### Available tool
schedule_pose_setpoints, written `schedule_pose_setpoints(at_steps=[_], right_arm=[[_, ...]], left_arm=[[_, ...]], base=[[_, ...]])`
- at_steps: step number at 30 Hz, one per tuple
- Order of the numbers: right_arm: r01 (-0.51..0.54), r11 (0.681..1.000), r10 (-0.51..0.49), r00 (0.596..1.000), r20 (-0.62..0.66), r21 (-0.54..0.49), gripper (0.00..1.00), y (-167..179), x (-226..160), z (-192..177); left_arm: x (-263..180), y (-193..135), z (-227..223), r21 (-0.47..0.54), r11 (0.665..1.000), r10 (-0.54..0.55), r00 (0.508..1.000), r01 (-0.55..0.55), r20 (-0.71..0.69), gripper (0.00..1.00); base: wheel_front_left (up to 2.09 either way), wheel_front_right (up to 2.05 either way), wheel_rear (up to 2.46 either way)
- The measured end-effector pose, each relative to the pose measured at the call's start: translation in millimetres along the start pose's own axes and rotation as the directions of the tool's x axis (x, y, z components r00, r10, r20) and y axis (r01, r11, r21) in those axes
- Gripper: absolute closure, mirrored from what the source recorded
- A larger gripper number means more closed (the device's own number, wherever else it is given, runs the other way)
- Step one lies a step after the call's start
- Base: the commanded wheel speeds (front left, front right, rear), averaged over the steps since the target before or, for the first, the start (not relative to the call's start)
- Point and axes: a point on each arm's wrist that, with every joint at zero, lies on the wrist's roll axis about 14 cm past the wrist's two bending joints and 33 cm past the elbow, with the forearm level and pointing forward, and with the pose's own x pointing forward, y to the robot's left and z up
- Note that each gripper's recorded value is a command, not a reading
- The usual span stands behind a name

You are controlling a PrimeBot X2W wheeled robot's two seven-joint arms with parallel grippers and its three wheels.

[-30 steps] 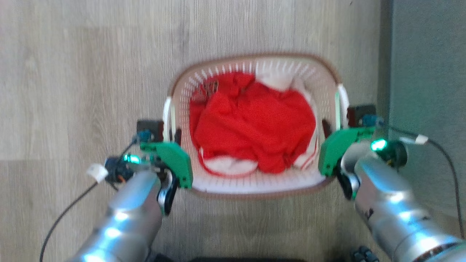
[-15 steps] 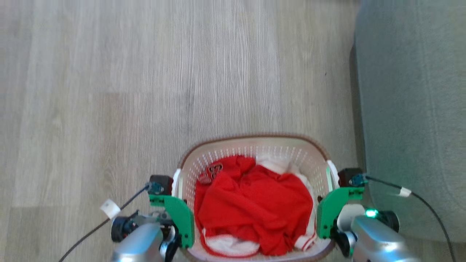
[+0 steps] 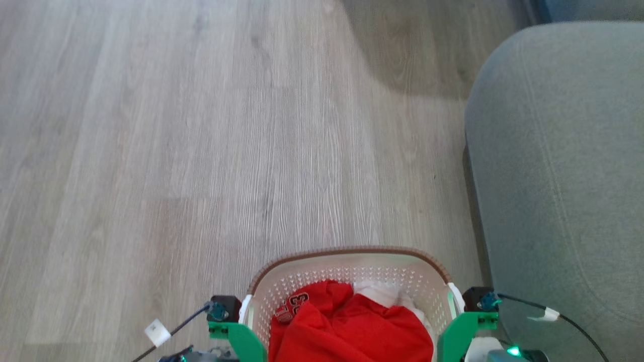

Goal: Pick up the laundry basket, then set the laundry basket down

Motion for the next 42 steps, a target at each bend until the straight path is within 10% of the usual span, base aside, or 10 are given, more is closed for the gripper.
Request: schedule_pose_setpoints(at_steps=[42], right_arm=[[-0.02,1.0,0.021,0.999,0.033,-0.004,1.0,10.7,-11.8,-2.7]], left_arm=[[-11.0,-0.8,-3.4,0.005,1.0,0.001,0.999,-0.001,0.032,1.0]], base=[[0.0,0.0,0.0]])
